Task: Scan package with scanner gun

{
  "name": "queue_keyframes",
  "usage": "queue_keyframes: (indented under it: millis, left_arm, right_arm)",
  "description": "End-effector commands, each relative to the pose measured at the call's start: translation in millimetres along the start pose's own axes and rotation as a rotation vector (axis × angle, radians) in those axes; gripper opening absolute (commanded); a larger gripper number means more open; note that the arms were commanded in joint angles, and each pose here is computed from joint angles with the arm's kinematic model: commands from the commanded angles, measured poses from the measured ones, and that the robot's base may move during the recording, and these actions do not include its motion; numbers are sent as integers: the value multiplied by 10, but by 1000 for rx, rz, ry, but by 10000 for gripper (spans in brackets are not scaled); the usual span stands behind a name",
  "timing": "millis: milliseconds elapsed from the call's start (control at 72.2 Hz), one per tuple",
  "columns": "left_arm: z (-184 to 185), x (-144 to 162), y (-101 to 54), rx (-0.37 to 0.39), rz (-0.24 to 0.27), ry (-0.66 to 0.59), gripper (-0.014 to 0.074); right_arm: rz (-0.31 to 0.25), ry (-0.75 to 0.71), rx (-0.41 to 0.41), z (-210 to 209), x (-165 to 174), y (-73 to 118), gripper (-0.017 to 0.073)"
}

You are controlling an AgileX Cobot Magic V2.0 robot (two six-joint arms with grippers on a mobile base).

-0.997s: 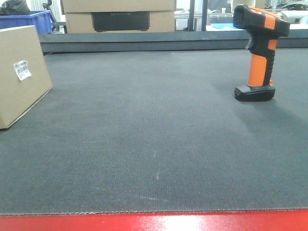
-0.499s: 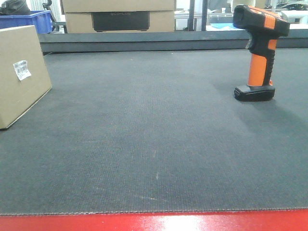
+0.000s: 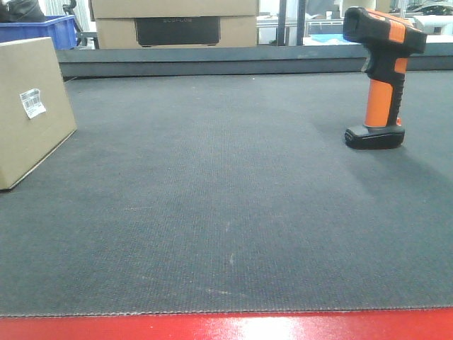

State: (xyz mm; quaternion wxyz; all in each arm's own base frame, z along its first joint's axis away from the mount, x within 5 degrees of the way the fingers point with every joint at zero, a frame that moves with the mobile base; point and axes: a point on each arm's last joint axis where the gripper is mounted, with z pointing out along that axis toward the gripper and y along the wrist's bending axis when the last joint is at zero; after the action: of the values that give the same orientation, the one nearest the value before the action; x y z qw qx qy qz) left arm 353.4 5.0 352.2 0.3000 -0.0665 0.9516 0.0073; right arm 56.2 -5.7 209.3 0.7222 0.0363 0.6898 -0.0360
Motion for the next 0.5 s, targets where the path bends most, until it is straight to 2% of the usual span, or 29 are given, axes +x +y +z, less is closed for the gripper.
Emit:
queue_keyframes:
  millis: [0,388,485]
  left_arm:
    - [93,-22,-33,4,-3,4,608]
    - [557,82,-45,-20,4,170,596]
    - [597,107,-43,-24,5,199,535]
  right_arm:
    - [-5,-20,3,-1,-19,-2,-167]
    - [-5,-20,3,-1,-19,-2,-167]
    - [-5,-20,3,-1,-19,-2,-167]
